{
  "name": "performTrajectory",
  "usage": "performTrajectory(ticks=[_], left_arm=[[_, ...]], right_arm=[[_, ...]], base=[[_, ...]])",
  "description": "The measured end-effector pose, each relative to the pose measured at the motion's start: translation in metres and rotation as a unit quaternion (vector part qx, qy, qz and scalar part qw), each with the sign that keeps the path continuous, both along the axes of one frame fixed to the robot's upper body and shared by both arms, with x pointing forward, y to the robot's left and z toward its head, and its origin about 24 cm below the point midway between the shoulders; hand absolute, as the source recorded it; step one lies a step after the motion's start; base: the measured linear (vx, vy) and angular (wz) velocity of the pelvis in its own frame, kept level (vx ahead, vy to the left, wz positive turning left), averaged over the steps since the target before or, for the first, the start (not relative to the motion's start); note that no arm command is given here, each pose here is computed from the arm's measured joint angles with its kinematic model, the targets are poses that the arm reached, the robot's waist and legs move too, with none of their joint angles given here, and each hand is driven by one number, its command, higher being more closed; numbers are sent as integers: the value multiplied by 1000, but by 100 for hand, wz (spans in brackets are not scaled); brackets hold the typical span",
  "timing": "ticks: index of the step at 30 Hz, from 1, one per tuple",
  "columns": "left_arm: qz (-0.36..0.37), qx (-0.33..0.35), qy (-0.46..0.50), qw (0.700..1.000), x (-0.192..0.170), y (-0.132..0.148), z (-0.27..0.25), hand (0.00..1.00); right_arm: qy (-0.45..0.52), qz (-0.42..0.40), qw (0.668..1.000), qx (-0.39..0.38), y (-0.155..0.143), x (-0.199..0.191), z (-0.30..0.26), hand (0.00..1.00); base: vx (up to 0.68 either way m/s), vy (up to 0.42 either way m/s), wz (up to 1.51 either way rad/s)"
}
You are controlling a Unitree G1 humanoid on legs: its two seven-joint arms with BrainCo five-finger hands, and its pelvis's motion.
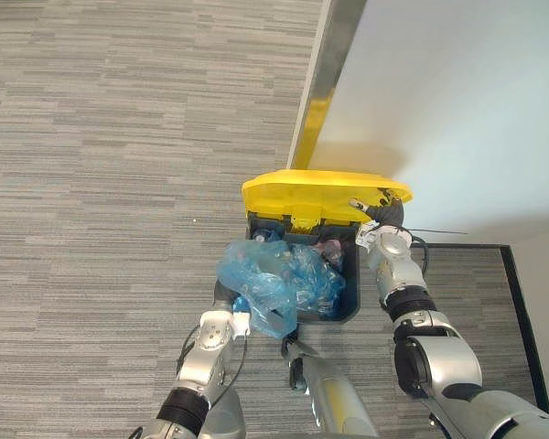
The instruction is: Gather rubbish on tea table into small bin, then transfer packed bag to large trash can.
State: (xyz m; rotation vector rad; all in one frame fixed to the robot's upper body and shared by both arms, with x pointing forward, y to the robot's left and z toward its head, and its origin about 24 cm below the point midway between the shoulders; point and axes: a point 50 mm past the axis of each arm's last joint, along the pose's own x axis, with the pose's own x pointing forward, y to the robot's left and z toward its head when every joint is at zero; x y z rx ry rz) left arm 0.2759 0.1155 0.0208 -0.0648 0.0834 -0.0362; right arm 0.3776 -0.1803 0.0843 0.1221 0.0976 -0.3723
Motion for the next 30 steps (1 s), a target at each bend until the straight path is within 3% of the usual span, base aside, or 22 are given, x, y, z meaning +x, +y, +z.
performTrajectory(ticks=[20, 30], left_arm=[[-73, -11, -191, 979, 37, -52, 107, 100], [-73, 116, -71, 988, 70, -53, 59, 100]], right_arm=[[-24, 8, 1000, 0, 7, 14, 31, 0], [-53, 40, 998, 20, 33, 25, 62, 0]], base=[[12, 9, -1], [13, 2, -11]])
